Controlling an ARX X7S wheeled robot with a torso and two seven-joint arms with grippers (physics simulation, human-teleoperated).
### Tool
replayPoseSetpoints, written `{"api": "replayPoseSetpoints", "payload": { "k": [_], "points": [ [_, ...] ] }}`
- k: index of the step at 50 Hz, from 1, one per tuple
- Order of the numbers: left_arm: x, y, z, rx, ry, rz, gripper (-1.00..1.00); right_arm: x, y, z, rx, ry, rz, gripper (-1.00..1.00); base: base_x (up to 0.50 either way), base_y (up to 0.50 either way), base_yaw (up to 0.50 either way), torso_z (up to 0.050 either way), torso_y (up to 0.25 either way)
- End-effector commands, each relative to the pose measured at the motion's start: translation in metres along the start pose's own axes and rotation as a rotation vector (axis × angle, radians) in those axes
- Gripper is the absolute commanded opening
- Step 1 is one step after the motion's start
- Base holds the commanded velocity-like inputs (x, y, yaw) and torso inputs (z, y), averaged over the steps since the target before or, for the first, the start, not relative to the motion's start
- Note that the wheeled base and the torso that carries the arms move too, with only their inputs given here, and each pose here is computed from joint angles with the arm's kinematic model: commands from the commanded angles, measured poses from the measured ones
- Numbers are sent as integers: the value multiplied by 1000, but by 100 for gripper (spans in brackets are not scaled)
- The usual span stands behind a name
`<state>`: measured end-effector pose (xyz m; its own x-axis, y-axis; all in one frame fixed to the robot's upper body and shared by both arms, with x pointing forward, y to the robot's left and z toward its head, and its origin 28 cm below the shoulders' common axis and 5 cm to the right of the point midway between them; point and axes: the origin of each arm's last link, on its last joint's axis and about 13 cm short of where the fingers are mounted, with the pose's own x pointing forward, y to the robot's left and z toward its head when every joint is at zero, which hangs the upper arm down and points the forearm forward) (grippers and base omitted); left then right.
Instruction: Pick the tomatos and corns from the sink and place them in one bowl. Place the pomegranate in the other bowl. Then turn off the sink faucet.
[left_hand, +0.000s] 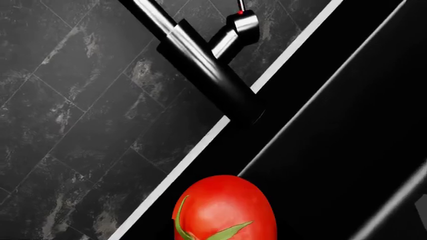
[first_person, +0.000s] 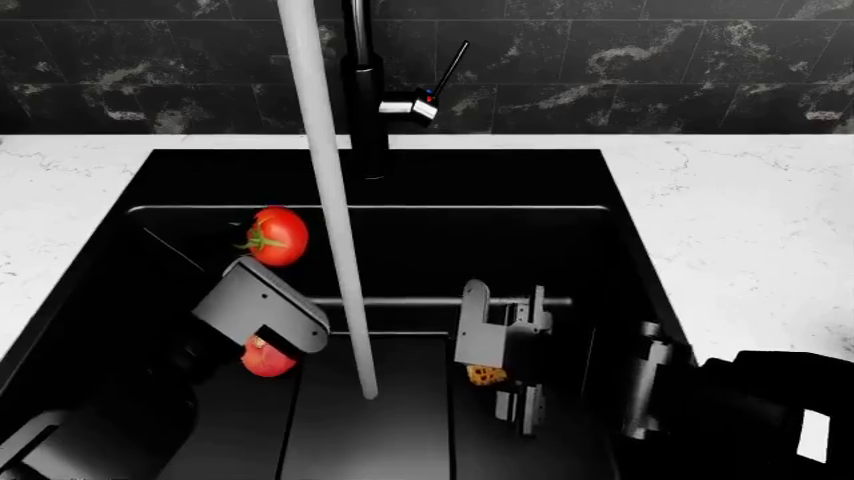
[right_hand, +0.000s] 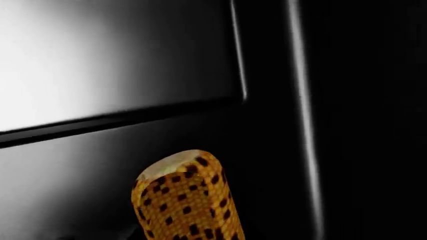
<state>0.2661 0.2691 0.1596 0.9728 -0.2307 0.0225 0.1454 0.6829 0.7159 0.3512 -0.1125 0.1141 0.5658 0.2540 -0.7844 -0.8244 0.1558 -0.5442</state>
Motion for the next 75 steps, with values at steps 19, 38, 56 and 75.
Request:
{"api": "replayPoseSetpoints", "payload": {
  "k": [19,38,56,75],
  "points": [
    [-5,13,17,-278,-135,75,-100,-129,-5,44,-98,-184,-320,-100,-2,1,0,0,170],
    [-17,12,27,-381,-193,244,-100,-146,24,44,406,-418,-867,-100,-42,-2,0,0,250],
    [-33,6,52,-384,-447,409,-100,-159,66,49,660,-742,-1107,-100,-500,138,0,0,42],
    [-31,4,46,-402,-388,525,-100,-163,73,54,606,-765,-1177,-100,-446,246,0,0,0]
  ]
}}
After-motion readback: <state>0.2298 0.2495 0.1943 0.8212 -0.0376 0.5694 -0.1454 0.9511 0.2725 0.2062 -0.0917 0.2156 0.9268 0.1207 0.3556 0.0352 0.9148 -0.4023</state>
